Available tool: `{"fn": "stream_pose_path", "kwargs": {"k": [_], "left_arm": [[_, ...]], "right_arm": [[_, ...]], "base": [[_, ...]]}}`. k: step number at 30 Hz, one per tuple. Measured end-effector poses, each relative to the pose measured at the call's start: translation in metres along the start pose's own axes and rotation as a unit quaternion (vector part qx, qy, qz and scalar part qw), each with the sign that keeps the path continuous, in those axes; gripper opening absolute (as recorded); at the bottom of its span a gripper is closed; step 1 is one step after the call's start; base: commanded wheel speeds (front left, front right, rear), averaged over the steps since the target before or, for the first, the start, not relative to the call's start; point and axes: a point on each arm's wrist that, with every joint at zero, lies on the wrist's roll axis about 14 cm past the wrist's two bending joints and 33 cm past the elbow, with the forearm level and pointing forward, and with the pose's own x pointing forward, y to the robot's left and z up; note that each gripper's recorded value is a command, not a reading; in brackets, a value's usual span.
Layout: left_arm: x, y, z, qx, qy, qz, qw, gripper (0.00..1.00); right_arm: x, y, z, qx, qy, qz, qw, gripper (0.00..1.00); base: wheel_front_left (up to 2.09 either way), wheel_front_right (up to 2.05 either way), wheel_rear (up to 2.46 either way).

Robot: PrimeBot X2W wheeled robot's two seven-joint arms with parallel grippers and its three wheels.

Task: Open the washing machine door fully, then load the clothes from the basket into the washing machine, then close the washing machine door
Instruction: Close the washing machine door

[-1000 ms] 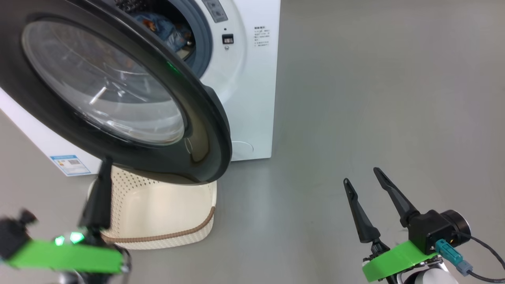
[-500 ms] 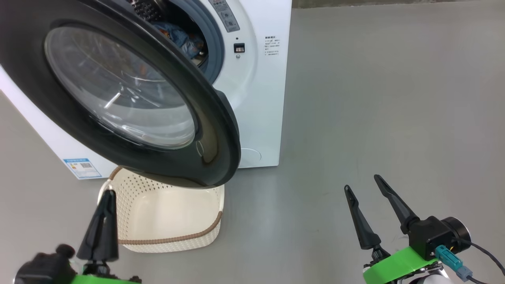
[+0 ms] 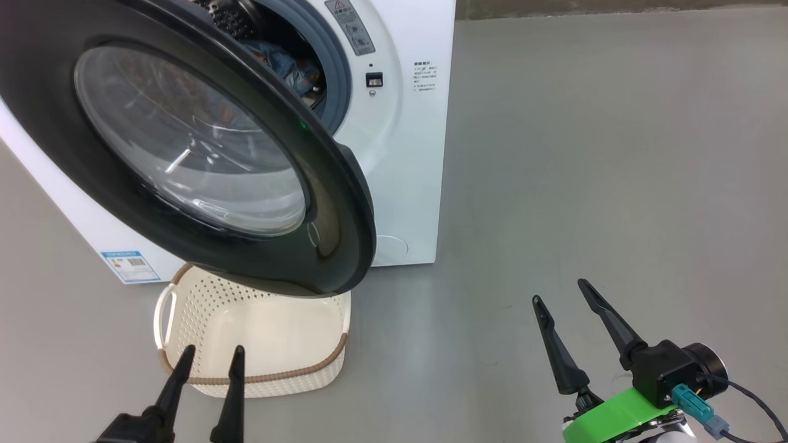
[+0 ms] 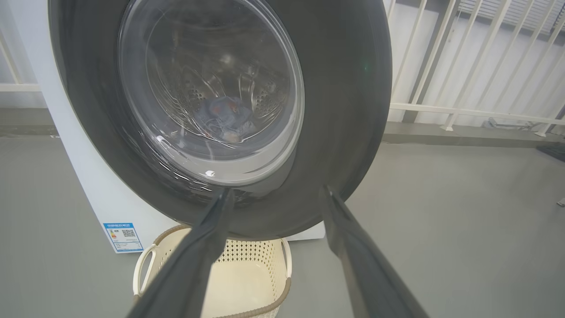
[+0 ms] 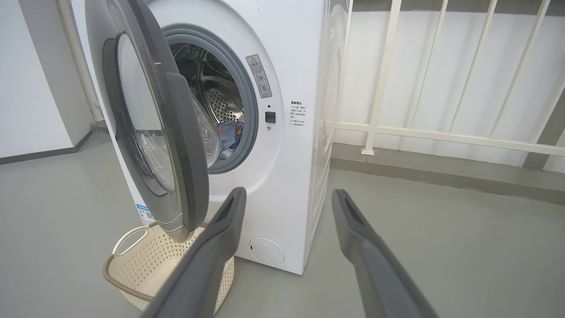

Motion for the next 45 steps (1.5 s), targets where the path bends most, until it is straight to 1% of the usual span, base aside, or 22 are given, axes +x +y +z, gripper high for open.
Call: {"fn": "stream_pose_path", "kwargs": {"k": [12,19,41,42,43,45], "left_arm": [[-0.002,0.002,-0.005,-0.004,0.008,0.003,1.000,1.00],[-0.003,0.001,-0.009,-0.005,0.015,0.003,1.000,1.00],[-0.006,0.002,-0.014,-0.010,0.021,0.007,1.000,1.00],[-0.006,0.002,-0.014,-0.010,0.022,0.007,1.000,1.00],[-0.006,0.002,-0.014,-0.010,0.022,0.006,1.000,1.00],[-0.006,0.001,-0.015,-0.010,0.024,0.006,1.000,1.00]], "right_arm": [[-0.002,-0.002,0.002,0.000,-0.002,-0.004,1.000,1.00],[-0.003,-0.018,0.001,-0.005,0.000,-0.029,1.000,1.00],[0.000,-0.011,-0.005,0.000,0.007,-0.020,1.000,1.00],[0.000,-0.012,-0.005,0.000,0.008,-0.020,1.000,0.39],[0.000,-0.012,-0.005,-0.001,0.008,-0.020,1.000,0.00],[0.001,-0.012,-0.004,-0.006,0.005,-0.020,1.000,0.00]], "base": [[0.00,0.00,0.00],[0.00,0.00,0.00],[0.00,0.00,0.00],[0.00,0.00,0.00],[0.00,0.00,0.00],[0.00,0.00,0.00]]}}
